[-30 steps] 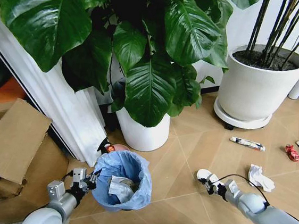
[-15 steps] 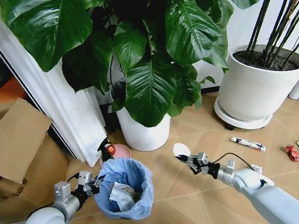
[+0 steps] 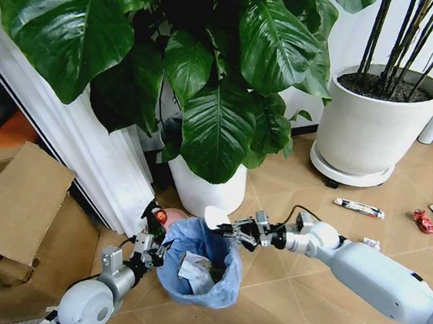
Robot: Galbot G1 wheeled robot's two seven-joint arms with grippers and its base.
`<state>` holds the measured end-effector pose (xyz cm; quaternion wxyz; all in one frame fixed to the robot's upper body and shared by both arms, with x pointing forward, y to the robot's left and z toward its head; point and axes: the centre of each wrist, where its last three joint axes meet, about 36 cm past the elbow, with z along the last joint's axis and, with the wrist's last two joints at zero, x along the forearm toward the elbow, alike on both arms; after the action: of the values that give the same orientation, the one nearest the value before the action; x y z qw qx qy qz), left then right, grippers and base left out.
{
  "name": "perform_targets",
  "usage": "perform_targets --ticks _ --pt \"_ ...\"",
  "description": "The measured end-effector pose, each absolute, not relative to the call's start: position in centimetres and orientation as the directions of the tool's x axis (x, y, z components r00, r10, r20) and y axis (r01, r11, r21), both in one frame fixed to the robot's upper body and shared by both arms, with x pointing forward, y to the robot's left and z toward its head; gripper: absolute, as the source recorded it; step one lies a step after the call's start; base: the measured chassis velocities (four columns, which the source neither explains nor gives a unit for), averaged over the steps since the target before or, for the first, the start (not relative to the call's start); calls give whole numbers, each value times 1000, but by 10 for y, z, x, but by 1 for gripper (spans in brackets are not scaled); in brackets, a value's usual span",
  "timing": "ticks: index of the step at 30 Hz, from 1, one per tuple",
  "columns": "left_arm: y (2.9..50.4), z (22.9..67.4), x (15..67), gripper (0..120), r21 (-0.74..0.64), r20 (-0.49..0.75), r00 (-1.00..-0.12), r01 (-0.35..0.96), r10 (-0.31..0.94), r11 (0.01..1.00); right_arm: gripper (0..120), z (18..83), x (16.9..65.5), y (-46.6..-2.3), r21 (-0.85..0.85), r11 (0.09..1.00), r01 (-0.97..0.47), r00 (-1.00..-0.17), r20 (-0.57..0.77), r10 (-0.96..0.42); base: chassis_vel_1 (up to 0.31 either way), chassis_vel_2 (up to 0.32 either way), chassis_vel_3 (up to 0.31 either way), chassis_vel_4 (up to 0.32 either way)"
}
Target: Pick up the trash bin and place the garbage on the floor into it.
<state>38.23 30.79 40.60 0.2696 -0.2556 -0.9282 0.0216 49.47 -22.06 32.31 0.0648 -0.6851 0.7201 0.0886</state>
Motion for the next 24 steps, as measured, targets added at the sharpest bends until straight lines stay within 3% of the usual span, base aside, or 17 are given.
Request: perform_targets --ticks 4,12,18,24 --pt "305 406 383 0 -184 484 -723 466 492 866 0 322 494 -214 43 30 -999 -39 -209 -977 0 0 0 0" --pt "300 407 388 0 -192 471 -727 469 500 862 31 340 512 -221 -5 0 -1000 0 -85 -996 0 0 0 0" --pt "300 408 388 0 -190 471 -728 468 498 863 48 355 520 -232 -25 -15 -1000 15 -11 -1000 0 0 0 0" --pt "302 409 389 0 -183 473 -730 466 493 866 75 373 528 -243 -86 -25 -996 18 88 -996 0 0 0 0"
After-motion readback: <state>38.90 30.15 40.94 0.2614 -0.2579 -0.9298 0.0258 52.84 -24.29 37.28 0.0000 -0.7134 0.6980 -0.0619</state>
